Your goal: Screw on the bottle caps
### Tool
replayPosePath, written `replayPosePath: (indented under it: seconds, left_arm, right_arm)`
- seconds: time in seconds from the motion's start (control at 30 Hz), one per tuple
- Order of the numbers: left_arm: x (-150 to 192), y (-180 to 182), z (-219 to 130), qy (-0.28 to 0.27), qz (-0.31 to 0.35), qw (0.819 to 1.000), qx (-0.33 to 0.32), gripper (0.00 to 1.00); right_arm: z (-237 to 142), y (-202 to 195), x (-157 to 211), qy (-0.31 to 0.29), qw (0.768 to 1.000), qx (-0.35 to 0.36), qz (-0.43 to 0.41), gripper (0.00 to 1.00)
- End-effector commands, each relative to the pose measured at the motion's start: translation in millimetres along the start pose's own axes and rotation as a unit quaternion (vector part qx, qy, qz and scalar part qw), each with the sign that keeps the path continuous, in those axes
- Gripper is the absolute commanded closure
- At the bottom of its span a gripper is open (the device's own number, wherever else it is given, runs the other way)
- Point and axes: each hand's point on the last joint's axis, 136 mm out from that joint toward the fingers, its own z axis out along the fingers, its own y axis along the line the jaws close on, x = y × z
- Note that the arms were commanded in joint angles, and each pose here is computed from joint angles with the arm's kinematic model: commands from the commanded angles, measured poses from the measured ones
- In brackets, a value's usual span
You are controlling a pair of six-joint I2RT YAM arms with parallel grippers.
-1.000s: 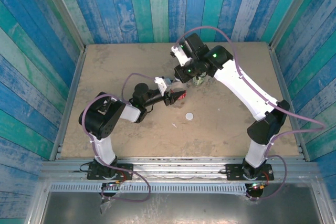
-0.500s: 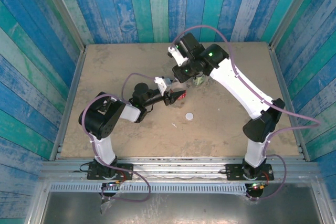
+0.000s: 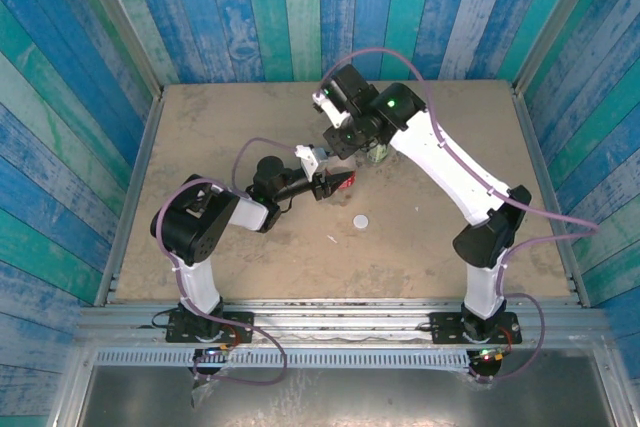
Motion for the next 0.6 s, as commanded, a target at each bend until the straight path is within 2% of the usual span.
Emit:
replayPosePath:
  seconds: [0.0,0.57]
  left_arm:
    - [44.6,-11.8,1.6,0.059,-0.032,0.997,0.026,0.41]
    - [47.3,-15.9,-0.5,0.056,-0.046,0.997,0.032,0.42]
  right_arm:
    - [24.7,9.5,30.6,0.086,0.996,-0.006,-0.004,0.68]
    - [30.9,7.1,31.0,0.1,0.993,-0.032,0.046,0.7]
